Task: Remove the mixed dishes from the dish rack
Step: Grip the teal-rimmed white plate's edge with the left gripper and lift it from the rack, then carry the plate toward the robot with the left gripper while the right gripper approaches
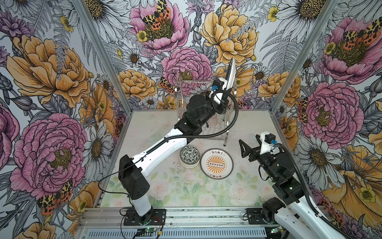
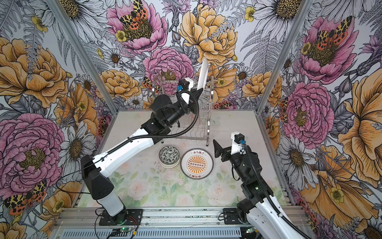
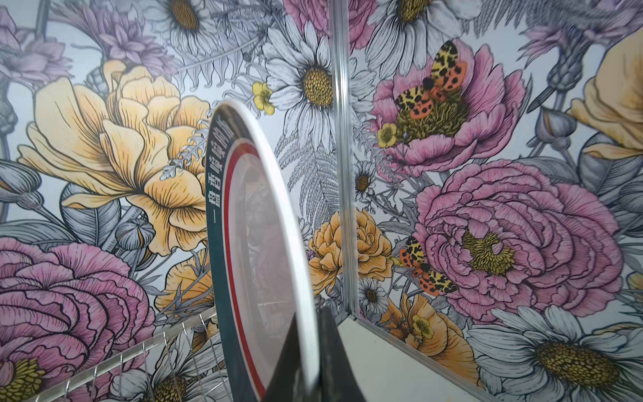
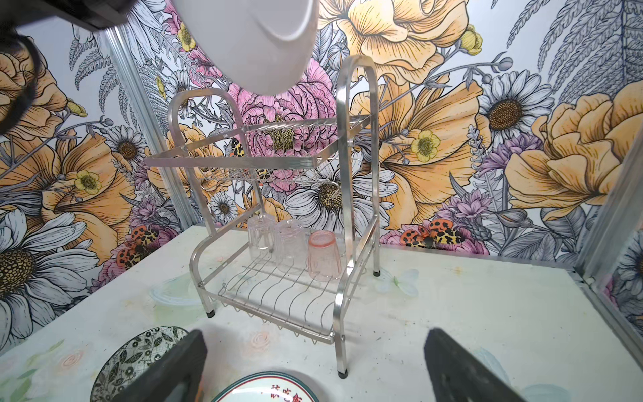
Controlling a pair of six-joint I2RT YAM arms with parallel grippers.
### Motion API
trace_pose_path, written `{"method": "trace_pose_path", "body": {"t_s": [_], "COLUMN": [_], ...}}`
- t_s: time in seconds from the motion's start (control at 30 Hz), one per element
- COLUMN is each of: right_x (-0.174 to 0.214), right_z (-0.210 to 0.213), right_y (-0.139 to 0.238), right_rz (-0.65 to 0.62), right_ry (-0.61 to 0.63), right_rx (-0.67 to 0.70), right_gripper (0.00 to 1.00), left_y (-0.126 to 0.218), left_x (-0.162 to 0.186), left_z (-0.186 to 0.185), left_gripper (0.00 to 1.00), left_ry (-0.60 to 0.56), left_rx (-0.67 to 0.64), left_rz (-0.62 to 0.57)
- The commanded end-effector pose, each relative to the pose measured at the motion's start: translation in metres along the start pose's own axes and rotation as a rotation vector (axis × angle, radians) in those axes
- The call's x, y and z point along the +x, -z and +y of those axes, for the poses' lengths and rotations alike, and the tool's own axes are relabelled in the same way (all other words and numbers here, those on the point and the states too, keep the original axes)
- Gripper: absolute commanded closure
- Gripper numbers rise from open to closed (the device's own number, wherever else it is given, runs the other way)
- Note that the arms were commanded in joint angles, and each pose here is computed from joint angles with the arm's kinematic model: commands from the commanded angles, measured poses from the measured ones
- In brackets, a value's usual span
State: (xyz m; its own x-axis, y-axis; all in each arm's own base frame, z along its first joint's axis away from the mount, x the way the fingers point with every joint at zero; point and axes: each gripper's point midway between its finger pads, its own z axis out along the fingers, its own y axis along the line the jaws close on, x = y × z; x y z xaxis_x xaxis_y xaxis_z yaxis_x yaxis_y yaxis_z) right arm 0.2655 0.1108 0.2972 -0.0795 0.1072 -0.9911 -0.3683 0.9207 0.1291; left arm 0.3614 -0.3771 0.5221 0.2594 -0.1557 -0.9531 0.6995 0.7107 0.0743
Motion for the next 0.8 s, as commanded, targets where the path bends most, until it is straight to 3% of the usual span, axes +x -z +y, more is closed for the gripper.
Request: {"method": "trace_pose_path", "body": {"t_s": [0.0, 0.27, 0.77], "right_x": [0.004, 0.008, -0.004], "right_z": [-0.005, -0.004, 0.017], "right_y": [-0.002, -0.018, -0.067], "right_rz": [0.015, 0.085, 0.242], "right_ry": [-0.063, -0.178, -0.432], "right_rx": [0.023, 0.03, -0.035], "right_gripper": [0.0, 0.0, 0.0], "left_y": [0.028, 0.1, 0.267], "left_x": [-0.056, -0.068, 0.008], "left_z": [-0.005, 0.009, 0.015], "left_gripper": [1.0, 1.0, 1.0], "left_ry": [-0.035, -0.14, -0.465], "left_rx": [0.043, -0.032, -0.022], "left_rz": [-0.143, -0.111, 0.207]}}
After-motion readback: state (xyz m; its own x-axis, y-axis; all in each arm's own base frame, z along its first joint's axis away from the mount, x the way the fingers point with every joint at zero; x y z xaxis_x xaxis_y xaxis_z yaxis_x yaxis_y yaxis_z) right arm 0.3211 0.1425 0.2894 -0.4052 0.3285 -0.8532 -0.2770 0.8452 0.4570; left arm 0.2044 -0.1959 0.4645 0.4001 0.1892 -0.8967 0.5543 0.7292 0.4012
